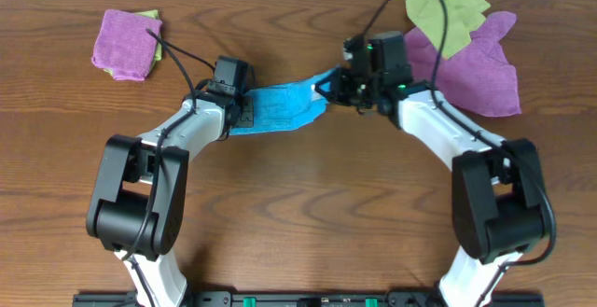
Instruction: Fold the cloth
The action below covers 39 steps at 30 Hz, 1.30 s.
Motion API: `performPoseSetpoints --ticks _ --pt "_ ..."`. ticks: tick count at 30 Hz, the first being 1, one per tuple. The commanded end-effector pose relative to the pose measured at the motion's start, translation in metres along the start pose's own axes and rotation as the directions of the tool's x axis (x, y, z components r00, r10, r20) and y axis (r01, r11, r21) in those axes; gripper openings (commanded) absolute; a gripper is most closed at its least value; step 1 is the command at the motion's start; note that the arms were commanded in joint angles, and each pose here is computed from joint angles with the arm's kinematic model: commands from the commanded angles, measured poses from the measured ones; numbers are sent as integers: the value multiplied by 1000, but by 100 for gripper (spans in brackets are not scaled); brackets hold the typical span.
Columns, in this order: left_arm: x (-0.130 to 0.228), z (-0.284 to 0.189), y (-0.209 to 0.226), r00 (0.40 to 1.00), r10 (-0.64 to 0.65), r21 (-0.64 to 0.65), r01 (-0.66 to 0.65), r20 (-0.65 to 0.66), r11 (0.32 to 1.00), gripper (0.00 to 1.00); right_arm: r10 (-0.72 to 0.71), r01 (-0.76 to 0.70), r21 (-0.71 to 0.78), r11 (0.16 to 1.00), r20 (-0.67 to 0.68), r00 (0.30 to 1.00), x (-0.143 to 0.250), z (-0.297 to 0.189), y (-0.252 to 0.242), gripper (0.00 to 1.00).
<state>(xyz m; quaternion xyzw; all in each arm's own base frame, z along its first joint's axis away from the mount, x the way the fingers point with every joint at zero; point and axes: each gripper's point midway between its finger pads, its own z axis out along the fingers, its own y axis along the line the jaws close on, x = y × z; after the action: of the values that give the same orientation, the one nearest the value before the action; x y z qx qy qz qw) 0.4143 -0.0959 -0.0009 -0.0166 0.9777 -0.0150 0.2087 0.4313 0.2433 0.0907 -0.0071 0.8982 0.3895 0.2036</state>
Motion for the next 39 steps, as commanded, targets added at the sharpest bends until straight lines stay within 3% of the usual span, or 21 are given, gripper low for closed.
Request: performPoseSetpoints --ticks 1,12,21,27,35,39 --pt "33 17 -13 992 -31 70 40 -121 997 6 -70 69 61 996 14 997 6 8 11 1" --pt "41 12 -39 986 -23 183 53 -163 982 6 -112 110 111 988 13 994 17 20 20 1" --pt "40 8 -44 989 -9 185 37 -149 982 6 -101 102 131 986 -16 995 23 18 13 1" --pt "14 -15 -35 999 11 139 -5 -44 990 6 -89 90 141 986 -17 996 22 16 8 2" --pt "-45 -97 -16 978 -55 137 28 201 990 6 -142 145 101 984 -27 989 22 18 23 2" --pt "-58 -131 5 957 -90 103 64 274 993 6 -172 175 86 981 -39 984 27 22 30 1"
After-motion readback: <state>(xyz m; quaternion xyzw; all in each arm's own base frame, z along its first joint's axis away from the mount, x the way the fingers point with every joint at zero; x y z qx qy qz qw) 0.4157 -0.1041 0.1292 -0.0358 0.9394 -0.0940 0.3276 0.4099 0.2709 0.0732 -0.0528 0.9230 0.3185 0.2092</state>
